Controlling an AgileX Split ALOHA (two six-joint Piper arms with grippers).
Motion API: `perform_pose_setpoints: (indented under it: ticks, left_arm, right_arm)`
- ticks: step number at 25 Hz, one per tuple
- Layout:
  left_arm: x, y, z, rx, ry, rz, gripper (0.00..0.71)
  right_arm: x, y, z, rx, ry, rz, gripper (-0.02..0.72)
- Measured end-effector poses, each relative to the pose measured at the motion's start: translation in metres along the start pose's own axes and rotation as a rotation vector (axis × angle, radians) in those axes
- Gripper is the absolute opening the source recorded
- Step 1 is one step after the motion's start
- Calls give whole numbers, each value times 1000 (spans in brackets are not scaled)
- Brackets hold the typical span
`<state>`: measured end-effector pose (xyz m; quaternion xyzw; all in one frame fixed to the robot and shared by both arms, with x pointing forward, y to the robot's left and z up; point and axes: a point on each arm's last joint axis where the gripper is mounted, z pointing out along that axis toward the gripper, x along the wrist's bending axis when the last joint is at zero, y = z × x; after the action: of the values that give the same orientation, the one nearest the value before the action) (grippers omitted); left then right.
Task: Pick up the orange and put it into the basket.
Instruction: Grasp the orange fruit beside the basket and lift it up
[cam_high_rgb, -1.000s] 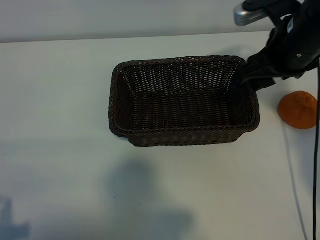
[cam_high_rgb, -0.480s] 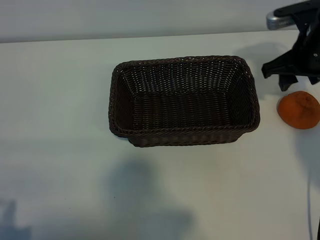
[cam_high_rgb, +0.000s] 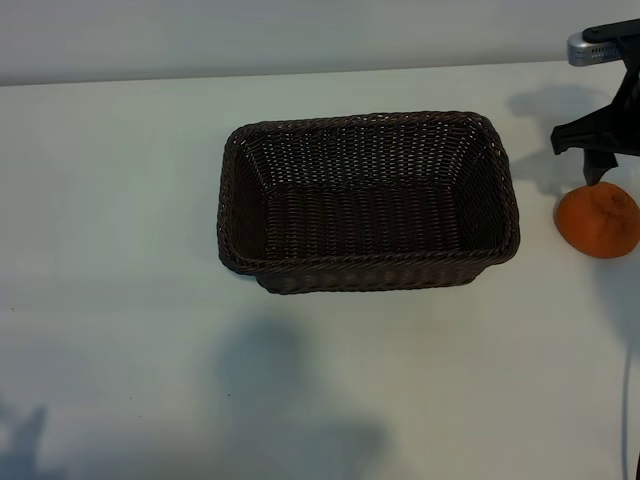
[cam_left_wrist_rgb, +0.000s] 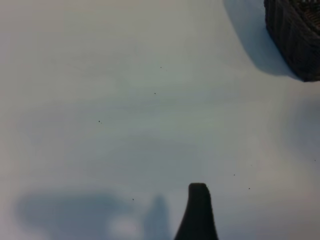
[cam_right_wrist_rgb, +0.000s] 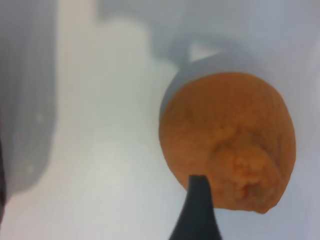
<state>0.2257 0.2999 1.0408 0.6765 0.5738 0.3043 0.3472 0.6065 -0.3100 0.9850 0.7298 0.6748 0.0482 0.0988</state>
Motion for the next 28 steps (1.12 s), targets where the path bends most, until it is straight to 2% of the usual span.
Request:
perform_pose_setpoints:
  ticks: [11, 19, 22, 26, 28]
  left_arm:
    - [0, 0, 0, 0, -2, 1, 592]
    - [0, 0, 0, 0, -2, 1, 592]
    - [0, 0, 0, 0, -2, 1, 592]
    - [0, 0, 0, 0, -2, 0, 592]
    - [0, 0, 0, 0, -2, 0, 592]
  right_arm:
    - [4, 2, 47, 77, 5, 5, 559]
    - [5, 1, 59, 105, -3, 1, 540]
    - [4, 2, 59, 103, -11, 0, 433]
    - [2, 2, 59, 99, -30, -8, 147]
    - [0, 3, 58, 97, -33, -1, 84]
